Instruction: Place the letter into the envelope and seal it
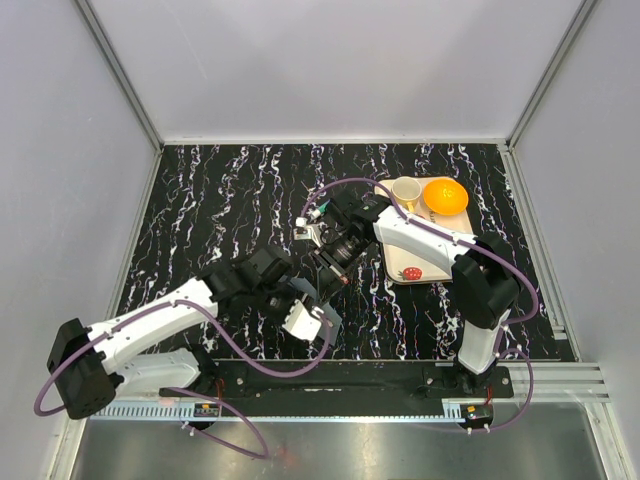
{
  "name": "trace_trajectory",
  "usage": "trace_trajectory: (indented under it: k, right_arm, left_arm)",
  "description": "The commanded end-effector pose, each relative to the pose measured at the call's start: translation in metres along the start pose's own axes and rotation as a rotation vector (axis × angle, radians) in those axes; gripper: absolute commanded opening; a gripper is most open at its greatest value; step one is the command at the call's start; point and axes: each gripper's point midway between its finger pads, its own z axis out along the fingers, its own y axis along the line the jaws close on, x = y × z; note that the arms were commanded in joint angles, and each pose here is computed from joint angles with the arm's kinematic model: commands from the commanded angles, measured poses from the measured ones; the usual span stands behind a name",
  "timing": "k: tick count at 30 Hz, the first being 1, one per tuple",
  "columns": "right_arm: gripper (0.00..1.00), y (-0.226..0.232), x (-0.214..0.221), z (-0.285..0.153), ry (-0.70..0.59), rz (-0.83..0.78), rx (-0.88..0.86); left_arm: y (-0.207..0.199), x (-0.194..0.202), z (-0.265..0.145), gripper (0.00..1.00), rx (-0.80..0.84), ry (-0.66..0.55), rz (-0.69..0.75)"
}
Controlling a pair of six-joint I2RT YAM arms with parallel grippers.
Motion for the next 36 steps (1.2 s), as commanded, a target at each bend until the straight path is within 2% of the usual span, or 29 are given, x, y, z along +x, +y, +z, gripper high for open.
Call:
trace_trajectory:
  k: [1, 8, 12, 16, 17, 21, 28, 36]
  right_arm:
    - [0.00, 0.007, 0.001, 0.000, 0.005, -0.026, -0.025]
    - [0.00, 0.006, 0.004, 0.001, 0.008, -0.023, -0.021]
    - [0.00, 0.006, 0.004, 0.001, 0.009, -0.026, -0.023]
    - [0.00, 0.007, 0.004, 0.000, 0.007, -0.026, -0.025]
    - [0.00, 0.008, 0.005, 0.001, 0.006, -0.027, -0.027]
    - [0.00, 0.008, 0.005, 0.000, 0.003, -0.027, -0.026]
    - [0.00, 0.008, 0.008, 0.001, 0.009, -0.023, -0.031]
    - [0.00, 0.006, 0.011, 0.003, 0.015, -0.018, -0.041]
  left_arm:
    - [0.007, -0.022, -0.012, 0.42, -0.040, -0.086, 0.045]
    - [0.016, -0.035, -0.021, 0.40, -0.066, -0.124, 0.055]
    - [0.018, -0.038, -0.021, 0.33, -0.062, -0.128, 0.052]
    - [0.022, -0.039, -0.022, 0.30, -0.065, -0.127, 0.031]
    - [0.022, -0.039, -0.021, 0.21, -0.061, -0.125, 0.026]
    - [0.017, -0.032, -0.017, 0.00, -0.046, -0.105, 0.025]
    - [0.004, -0.001, -0.001, 0.00, -0.003, -0.061, -0.034]
    - [0.007, 0.006, 0.006, 0.00, 0.017, -0.059, -0.030]
